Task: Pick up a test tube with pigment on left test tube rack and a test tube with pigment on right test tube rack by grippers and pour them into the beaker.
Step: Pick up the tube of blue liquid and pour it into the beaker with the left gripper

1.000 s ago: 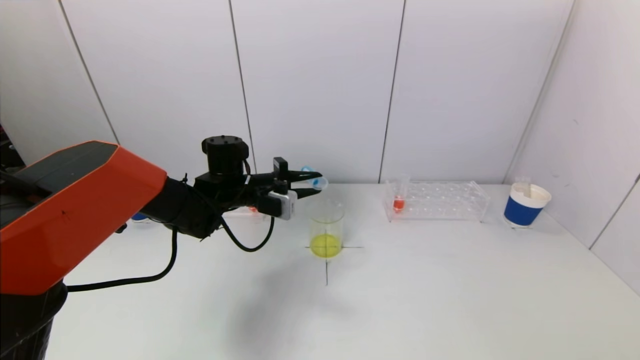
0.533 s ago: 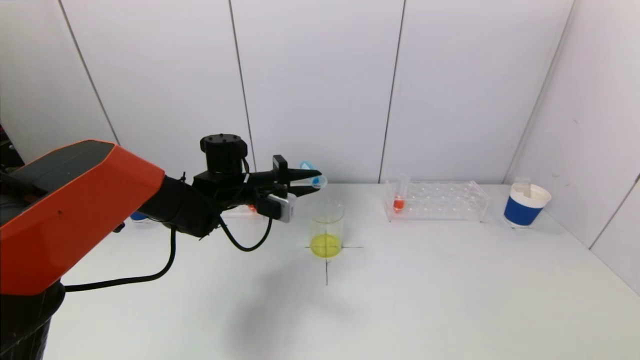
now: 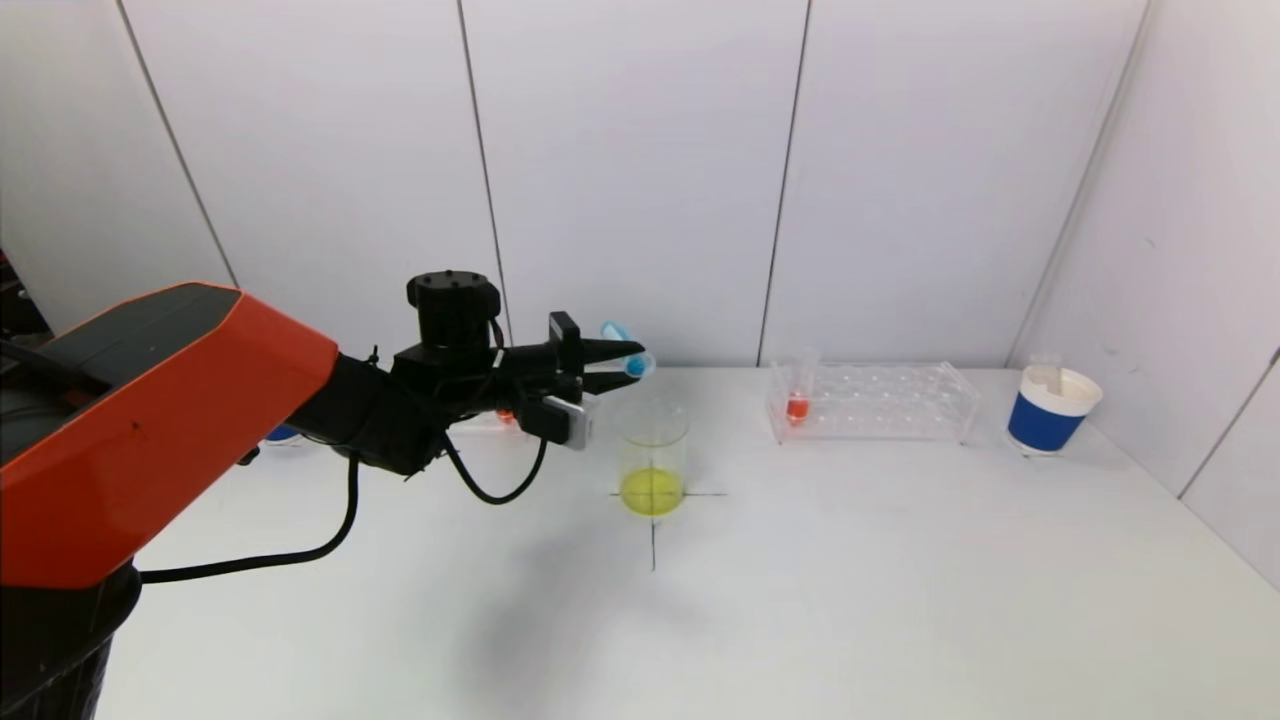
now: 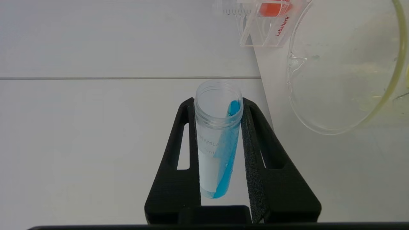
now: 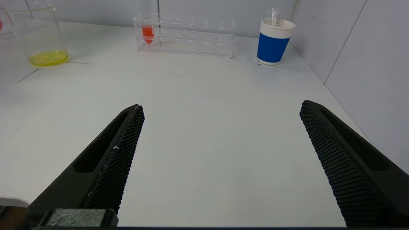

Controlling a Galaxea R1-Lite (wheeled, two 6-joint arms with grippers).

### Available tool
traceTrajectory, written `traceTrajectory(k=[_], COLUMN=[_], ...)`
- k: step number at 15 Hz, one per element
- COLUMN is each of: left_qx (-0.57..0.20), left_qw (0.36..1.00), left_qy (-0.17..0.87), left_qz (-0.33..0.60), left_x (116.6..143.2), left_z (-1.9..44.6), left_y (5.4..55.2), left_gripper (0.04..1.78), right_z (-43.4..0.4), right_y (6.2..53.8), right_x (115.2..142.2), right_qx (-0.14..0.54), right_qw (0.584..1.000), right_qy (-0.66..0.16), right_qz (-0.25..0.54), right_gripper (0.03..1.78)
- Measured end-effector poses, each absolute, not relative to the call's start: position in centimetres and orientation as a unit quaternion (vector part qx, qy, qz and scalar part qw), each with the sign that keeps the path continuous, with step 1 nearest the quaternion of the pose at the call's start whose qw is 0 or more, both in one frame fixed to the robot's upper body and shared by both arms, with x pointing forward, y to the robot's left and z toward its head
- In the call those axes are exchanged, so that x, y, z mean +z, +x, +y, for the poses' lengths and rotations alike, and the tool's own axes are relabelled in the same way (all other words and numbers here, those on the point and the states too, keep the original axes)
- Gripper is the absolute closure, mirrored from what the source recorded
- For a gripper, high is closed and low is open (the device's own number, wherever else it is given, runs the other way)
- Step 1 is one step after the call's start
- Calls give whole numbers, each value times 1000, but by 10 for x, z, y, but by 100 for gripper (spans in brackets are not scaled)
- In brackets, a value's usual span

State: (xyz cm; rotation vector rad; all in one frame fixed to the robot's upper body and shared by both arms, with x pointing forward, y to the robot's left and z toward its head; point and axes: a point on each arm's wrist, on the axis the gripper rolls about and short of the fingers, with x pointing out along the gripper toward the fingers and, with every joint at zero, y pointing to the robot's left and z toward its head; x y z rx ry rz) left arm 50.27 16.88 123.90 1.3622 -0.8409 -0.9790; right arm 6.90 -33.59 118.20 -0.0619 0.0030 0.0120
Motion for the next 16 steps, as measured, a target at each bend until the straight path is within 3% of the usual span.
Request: traceTrajectory(k=[16], left_qx=[-390], left_qw=[557], left_qy=[622], left_qz=[-389], left_x=[1249], left_z=[169], left_y=[504], left_gripper=[140], right_z=[-336], right_y=[69], right_x=[1182], right_qx=[6], right_qw=[1000], right_qy=[-31], right_qz=[2], right_gripper=[4])
